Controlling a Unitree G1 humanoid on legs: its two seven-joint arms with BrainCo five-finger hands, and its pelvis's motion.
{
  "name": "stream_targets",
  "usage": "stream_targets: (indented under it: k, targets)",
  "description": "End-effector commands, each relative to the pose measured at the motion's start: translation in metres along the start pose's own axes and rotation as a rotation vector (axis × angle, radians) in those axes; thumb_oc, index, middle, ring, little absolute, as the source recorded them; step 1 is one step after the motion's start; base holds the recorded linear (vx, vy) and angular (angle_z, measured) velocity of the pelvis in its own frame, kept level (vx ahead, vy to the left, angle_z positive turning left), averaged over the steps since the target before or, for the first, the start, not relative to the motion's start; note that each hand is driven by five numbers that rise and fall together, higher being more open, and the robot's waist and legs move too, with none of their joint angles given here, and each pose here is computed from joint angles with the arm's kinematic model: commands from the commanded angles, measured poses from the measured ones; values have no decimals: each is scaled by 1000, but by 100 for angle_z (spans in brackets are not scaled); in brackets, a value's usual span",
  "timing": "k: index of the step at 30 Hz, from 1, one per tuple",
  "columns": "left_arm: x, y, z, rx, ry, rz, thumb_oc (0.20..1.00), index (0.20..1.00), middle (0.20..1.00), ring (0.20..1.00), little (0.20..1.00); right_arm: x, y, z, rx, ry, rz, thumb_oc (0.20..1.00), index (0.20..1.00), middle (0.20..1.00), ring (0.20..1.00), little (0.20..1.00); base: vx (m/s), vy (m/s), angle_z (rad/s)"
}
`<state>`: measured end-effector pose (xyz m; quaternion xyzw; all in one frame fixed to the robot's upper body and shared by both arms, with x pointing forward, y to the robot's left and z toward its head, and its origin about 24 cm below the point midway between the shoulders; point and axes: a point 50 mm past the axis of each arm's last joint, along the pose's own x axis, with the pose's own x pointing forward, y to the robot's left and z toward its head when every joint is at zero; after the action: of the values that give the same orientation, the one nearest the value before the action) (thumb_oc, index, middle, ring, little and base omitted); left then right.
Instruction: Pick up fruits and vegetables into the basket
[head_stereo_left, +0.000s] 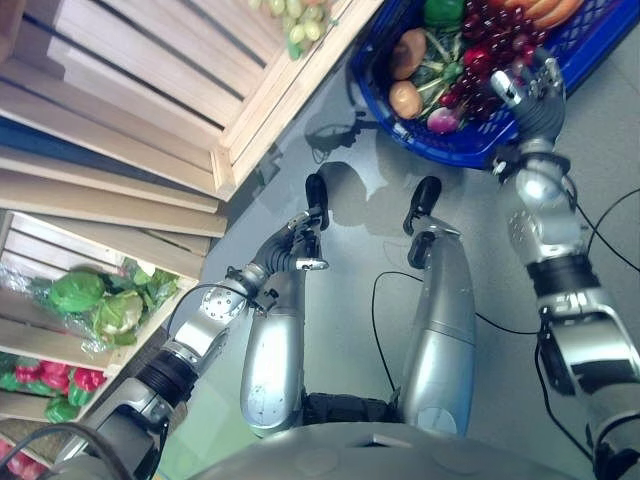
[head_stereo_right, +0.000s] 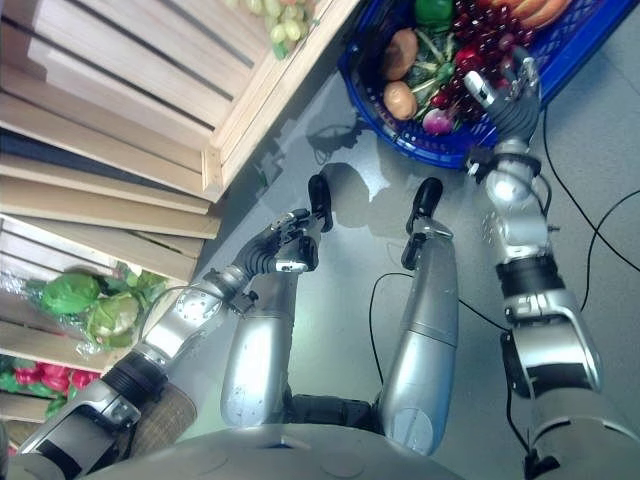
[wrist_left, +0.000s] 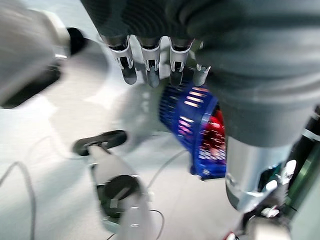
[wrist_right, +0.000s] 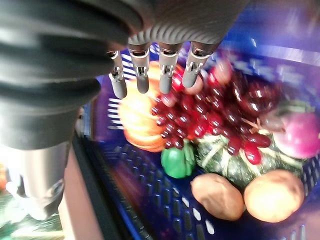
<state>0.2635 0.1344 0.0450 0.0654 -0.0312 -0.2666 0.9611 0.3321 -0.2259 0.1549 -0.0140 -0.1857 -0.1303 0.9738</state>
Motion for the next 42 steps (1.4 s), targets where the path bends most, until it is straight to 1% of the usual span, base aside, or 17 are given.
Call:
stream_targets:
  k: [1,2,6,8,9,10,12,13,14,15,23,24,27,31,35,38,42]
  targets:
    - [-9,-20,8,-15,-110,23,1000,1000,1000,1000,1000,-33,-4,-13,-56,-32,48,1000,1000,1000,1000,1000,2,67,-21]
    - [-12,-14,9,13,-115,59,1000,1000,1000,1000,1000,-52,-4,-24,-57,-8,69,1000,1000,1000,1000,1000,2,72,-16]
    - [-20,5,29,171,-230,186,1000,1000,1000,1000,1000,-86,-9,-41,-72,59,130,1000,1000,1000,1000,1000,4,78,-22]
    - [-23,15,37,241,-265,242,1000,1000,1000,1000,1000,-93,-12,-44,-114,77,158,1000,1000,1000,1000,1000,0,48,-17]
    - [-25,21,42,308,-295,286,1000,1000,1000,1000,1000,-97,-13,-46,-135,89,170,1000,1000,1000,1000,1000,5,35,-14]
    - [-26,24,45,324,-305,304,1000,1000,1000,1000,1000,-99,-14,-47,-143,94,176,1000,1000,1000,1000,1000,10,43,-13]
    - [-33,36,57,449,-366,375,1000,1000,1000,1000,1000,-104,-19,-50,-190,118,209,1000,1000,1000,1000,1000,10,42,-7]
    - [-34,37,58,470,-371,380,1000,1000,1000,1000,1000,-104,-19,-51,-193,119,211,1000,1000,1000,1000,1000,6,34,-4]
    - [-37,44,62,536,-388,415,1000,1000,1000,1000,1000,-107,-22,-52,-205,129,219,1000,1000,1000,1000,1000,14,42,-5]
    - [-40,52,66,658,-389,469,1000,1000,1000,1000,1000,-109,-26,-53,-219,140,233,1000,1000,1000,1000,1000,18,49,-7]
    - [-56,111,74,1349,-234,819,1000,1000,1000,1000,1000,-114,-41,-43,-305,117,289,1000,1000,1000,1000,1000,29,53,-7]
    - [-57,114,74,1381,-227,839,1000,1000,1000,1000,1000,-114,-41,-42,-309,114,294,1000,1000,1000,1000,1000,30,54,-11]
    - [-61,130,75,1601,-169,912,1000,1000,1000,1000,1000,-116,-42,-38,-328,99,318,1000,1000,1000,1000,1000,25,46,-16]
    - [-59,149,73,1793,-47,930,1000,1000,1000,1000,1000,-112,-38,-33,-338,73,358,1000,1000,1000,1000,1000,36,45,-6]
    - [-54,164,67,1890,85,931,1000,1000,1000,1000,1000,-108,-32,-27,-331,40,395,1000,1000,1000,1000,1000,30,42,-15]
    - [-47,171,66,1917,144,919,1000,1000,1000,1000,1000,-105,-27,-24,-324,26,413,1000,1000,1000,1000,1000,30,32,-11]
    - [-34,179,57,1862,270,860,1000,1000,1000,1000,1000,-99,-18,-19,-314,2,440,1000,1000,1000,1000,1000,24,39,-15]
